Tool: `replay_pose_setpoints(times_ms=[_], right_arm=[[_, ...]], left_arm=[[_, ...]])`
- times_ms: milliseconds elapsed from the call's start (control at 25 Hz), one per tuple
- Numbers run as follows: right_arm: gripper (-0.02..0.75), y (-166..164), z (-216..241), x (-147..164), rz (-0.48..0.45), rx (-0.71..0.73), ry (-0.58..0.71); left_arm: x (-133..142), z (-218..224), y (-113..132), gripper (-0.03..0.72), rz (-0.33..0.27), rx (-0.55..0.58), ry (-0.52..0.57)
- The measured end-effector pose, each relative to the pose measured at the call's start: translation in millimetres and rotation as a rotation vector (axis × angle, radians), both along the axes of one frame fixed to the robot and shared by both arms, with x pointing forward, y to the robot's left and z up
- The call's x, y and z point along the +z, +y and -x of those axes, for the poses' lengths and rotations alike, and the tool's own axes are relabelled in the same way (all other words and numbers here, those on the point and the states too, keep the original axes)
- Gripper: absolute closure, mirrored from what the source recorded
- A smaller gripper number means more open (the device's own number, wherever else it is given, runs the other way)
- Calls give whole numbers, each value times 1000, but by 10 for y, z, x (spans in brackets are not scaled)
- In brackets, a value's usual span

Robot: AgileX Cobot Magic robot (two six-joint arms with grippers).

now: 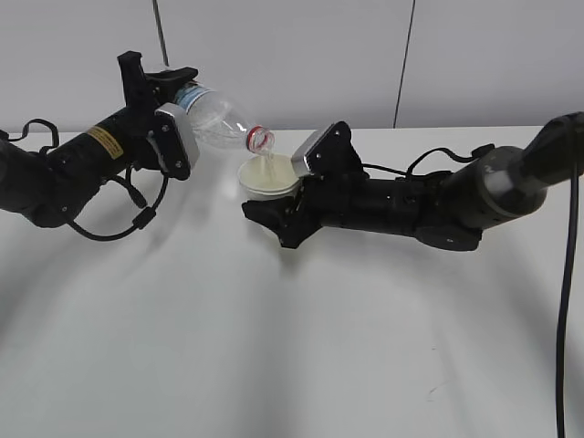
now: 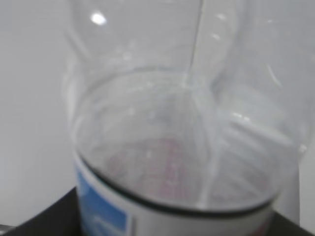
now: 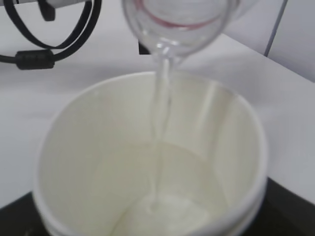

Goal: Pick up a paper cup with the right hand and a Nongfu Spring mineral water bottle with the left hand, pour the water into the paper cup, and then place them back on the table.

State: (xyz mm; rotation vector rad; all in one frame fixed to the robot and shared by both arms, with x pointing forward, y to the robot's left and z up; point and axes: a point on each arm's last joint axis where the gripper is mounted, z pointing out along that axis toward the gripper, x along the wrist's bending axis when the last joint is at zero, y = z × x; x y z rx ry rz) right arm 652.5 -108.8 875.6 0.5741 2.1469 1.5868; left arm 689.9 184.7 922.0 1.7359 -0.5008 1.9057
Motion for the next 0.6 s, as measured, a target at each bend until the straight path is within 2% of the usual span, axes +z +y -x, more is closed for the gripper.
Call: replay_pose_setpoints(times_ms=[80,360,480,600], right_arm=[[215,-5,-11,7,-12,-17,4],[215,-22,-44,27,-39,-62,3],[215,-29,-55,33,-45,-76,-2],[215,-33,-63,40,-53,-88,-5]], left_arm=[[-4,-3,3,323,23,1,22],[-8,-5,2,323,162,-14,128],[-7,-6,4,323,274,-27,207],[-7,-8,7,323,413,-42,305]])
